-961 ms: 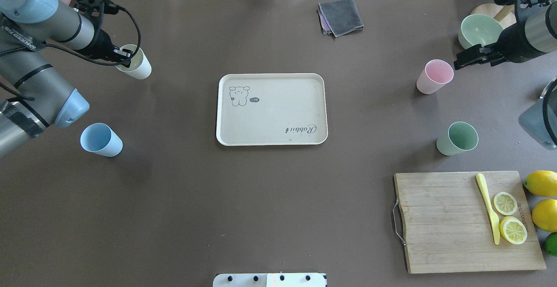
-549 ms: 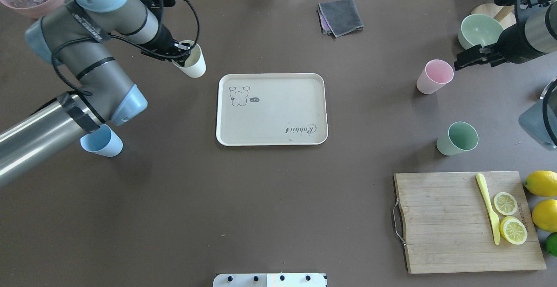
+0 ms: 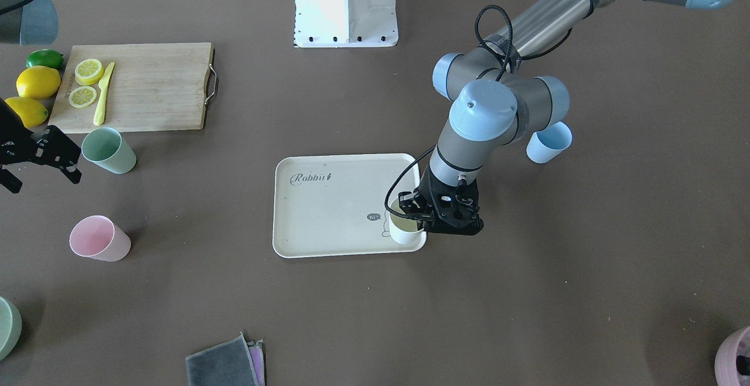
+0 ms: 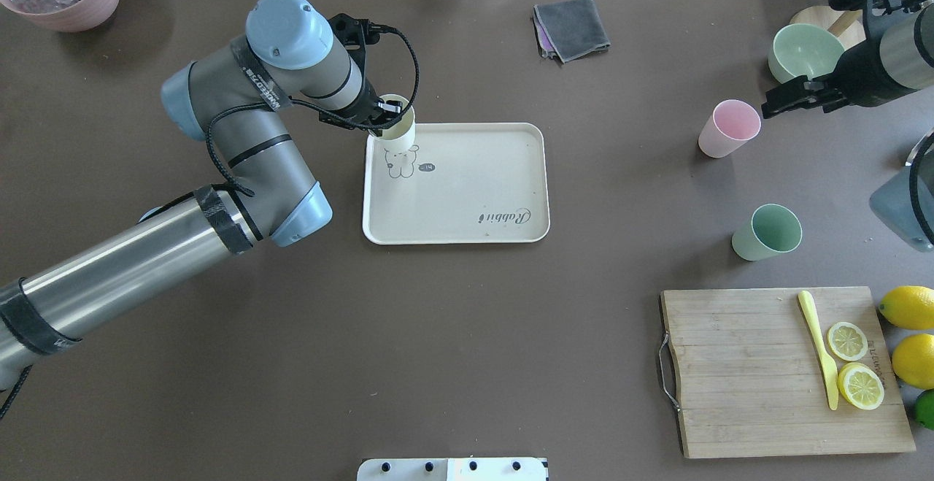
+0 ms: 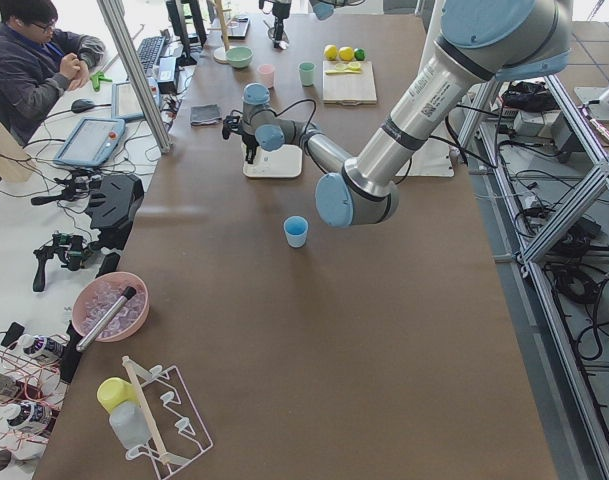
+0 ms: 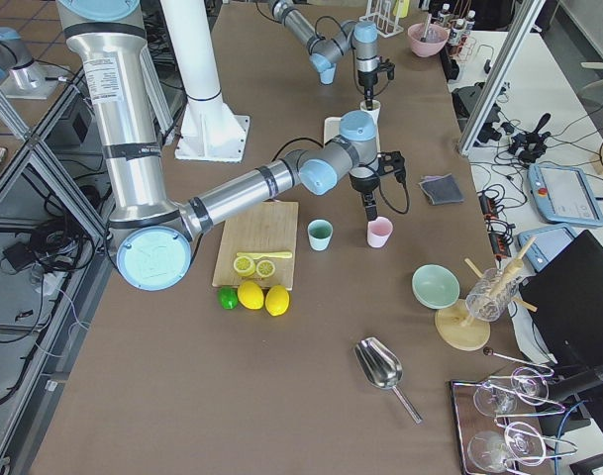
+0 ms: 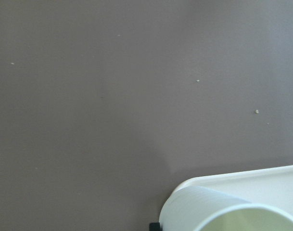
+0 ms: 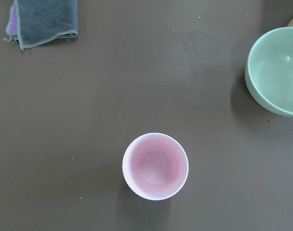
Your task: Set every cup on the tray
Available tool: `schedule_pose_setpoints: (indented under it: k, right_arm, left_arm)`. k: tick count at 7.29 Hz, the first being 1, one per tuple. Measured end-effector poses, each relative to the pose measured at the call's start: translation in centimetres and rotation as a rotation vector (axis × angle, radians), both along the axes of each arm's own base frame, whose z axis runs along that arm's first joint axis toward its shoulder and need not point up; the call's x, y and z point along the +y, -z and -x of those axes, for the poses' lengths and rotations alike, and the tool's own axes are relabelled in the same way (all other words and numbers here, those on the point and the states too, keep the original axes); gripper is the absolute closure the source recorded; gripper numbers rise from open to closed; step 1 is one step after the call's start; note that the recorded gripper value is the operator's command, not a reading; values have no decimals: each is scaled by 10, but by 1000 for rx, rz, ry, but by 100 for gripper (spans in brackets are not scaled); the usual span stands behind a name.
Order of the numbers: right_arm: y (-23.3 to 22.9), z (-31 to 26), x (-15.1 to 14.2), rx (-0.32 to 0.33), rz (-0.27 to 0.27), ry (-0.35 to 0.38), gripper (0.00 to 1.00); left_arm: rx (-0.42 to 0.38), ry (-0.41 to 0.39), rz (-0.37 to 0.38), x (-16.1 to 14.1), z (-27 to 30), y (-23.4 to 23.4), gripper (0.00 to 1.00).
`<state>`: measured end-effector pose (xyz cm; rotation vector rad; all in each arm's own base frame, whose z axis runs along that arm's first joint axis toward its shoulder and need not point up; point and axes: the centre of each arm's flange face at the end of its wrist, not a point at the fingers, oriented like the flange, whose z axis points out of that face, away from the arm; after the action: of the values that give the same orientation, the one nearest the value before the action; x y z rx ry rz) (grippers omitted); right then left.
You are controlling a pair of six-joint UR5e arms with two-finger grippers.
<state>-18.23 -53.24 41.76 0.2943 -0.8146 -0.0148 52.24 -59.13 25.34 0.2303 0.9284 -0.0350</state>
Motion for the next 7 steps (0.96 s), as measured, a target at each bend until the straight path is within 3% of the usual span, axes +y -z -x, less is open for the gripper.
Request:
schedule_pose_setpoints:
  k: [4, 6, 7]
  right_arm:
    - [0, 1, -1, 1, 1, 2, 0]
    - [-2, 3, -2, 4, 3, 3, 0]
    - [-3, 5, -4, 6, 5, 4, 0]
  left_arm:
    - [4, 11, -55, 2, 3, 12, 2]
    - [25, -35, -47, -25, 92, 11, 2]
    - [9, -70, -60, -16, 142, -6, 2]
